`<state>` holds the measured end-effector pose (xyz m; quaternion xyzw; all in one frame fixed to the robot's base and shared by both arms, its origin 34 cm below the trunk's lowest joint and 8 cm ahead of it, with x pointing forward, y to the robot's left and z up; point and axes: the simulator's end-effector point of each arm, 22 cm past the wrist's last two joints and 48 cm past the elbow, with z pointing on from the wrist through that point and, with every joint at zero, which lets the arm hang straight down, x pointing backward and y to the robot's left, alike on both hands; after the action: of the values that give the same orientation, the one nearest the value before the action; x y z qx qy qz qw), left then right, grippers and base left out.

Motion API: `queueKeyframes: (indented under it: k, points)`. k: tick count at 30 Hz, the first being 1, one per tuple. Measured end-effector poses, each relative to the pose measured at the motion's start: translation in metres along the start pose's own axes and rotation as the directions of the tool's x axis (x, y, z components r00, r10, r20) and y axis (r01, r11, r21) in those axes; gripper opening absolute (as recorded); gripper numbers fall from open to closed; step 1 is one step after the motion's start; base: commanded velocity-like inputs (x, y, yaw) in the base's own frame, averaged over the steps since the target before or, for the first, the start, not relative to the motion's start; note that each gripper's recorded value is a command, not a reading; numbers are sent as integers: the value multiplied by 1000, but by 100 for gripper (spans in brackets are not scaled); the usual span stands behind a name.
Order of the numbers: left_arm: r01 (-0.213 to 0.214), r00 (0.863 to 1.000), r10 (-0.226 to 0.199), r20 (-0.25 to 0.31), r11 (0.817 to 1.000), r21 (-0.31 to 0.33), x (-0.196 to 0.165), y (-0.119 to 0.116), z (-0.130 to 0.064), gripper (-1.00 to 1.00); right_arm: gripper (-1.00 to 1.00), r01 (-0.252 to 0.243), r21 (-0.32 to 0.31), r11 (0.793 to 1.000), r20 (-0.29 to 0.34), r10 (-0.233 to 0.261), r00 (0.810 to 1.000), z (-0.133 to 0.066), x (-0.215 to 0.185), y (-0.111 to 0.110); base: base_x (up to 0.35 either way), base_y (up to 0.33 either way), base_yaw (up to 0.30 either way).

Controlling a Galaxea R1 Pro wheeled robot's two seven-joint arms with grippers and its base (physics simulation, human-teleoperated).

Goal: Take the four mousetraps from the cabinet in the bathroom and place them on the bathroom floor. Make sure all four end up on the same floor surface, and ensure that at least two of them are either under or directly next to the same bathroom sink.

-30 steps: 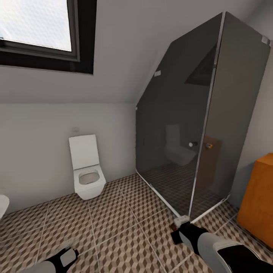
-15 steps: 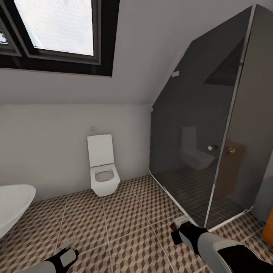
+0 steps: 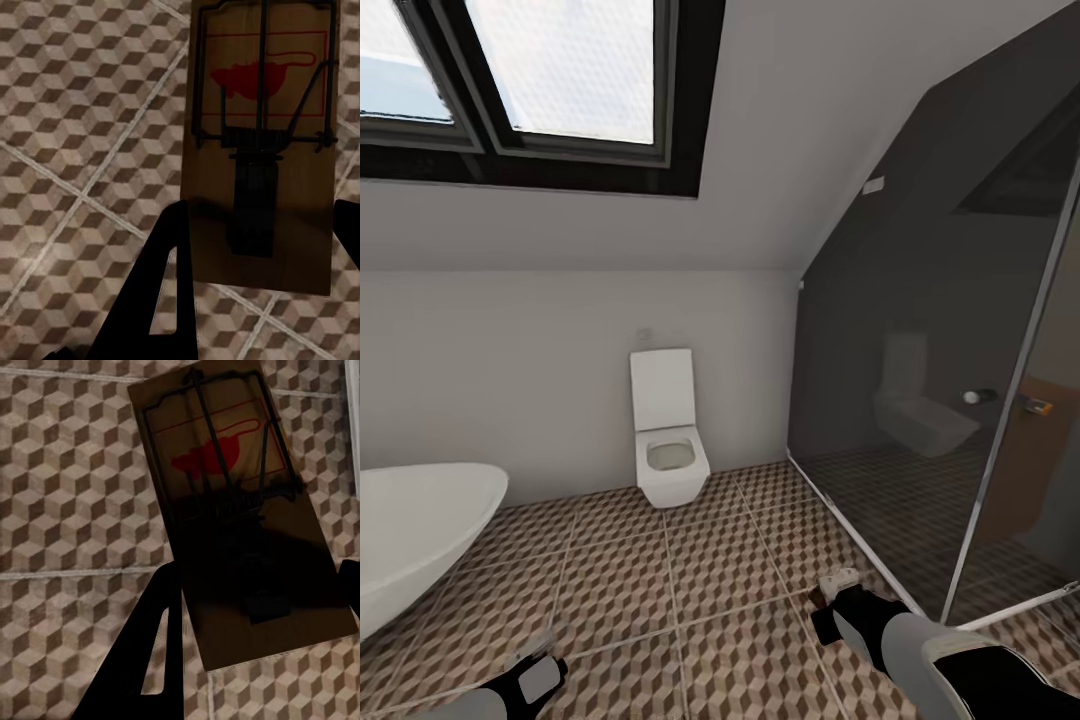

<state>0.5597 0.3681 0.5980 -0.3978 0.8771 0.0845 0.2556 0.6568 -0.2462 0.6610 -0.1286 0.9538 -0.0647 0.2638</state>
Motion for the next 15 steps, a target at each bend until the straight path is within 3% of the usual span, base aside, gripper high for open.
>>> queueKeyframes:
  k: [15]
  points:
    - [-6,1000,6,-11,1000,-10,6,3,4,-100,-100,1,-5,1000,-15,-1,1000,6,6,3,0,0,230]
